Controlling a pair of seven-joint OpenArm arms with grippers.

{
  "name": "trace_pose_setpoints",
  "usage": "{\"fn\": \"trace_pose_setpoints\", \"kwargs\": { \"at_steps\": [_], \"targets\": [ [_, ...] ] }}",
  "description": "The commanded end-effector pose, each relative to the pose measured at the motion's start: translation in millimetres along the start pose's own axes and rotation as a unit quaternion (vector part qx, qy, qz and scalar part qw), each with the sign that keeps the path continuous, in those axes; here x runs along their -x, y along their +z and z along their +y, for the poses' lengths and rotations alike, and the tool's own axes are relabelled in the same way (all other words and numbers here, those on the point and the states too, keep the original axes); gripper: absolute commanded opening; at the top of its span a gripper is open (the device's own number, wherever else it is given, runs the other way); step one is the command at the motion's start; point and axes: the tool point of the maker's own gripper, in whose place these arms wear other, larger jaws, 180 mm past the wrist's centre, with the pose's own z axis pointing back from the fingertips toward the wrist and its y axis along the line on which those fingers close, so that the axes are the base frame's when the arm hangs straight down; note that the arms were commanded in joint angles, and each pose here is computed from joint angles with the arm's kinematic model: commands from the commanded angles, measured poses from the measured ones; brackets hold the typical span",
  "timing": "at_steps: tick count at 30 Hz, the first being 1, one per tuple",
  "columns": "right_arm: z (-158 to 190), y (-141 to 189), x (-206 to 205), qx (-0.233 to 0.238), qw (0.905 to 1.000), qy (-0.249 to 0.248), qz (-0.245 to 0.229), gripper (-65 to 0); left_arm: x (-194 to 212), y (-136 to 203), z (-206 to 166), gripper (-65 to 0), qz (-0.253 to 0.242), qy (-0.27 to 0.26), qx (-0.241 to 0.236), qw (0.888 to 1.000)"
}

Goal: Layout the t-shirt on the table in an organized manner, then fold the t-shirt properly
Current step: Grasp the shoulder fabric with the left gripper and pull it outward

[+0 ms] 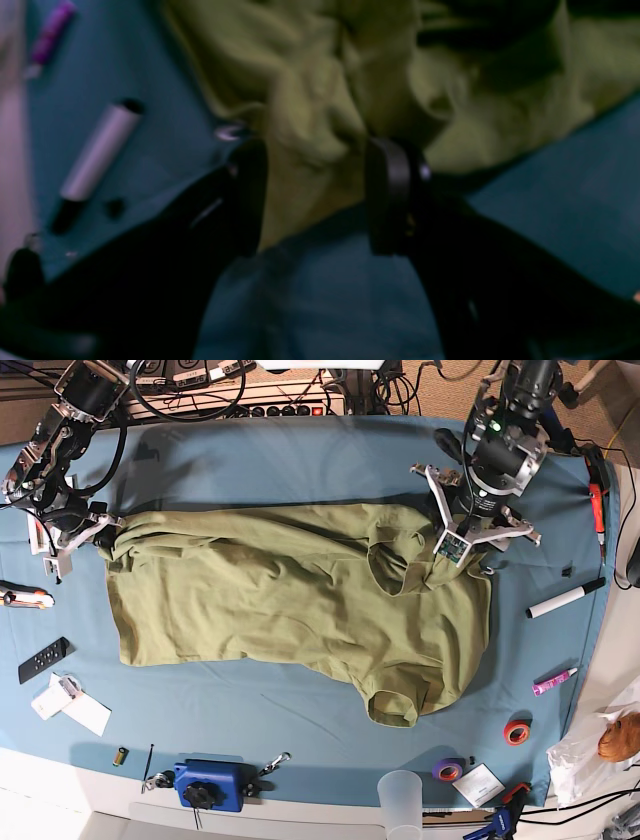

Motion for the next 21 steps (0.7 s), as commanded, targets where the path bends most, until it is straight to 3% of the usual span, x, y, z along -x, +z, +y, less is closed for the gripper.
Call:
{"fn": "trace_pose_setpoints", "kwargs": {
  "at_steps": [1,8,10,12,13,21],
  "targets": [
    [-4,5,-11,0.005,0.9999,0.009,-0.010,-65.0,-1,-1,4,-35.7,-0.006,-0.001,-0.001,1.000],
    [-4,5,-11,0.005,0.9999,0.009,-0.010,-65.0,15,-15,5,-38.2,0.012,0.008,0.012,1.000],
    [-4,5,-11,0.005,0.9999,0.009,-0.010,-65.0,15,-15,5,-46.8,0.013,0.008,0.012,1.000],
    [-4,5,-11,0.005,0.9999,0.009,-0.010,-65.0,15,-15,5,-61.8,0.013,0.010,0.011,1.000],
    [-4,5,-11,0.005,0.9999,0.009,-0.010,-65.0,15,-15,6,-65.0,0.012,0.012,0.009,1.000],
    [-8,7,-11,0.014,0.9998,0.015,-0.007,-65.0,27,-12,38,-65.0,0.045,0.008,-0.080,0.996]
  ]
}}
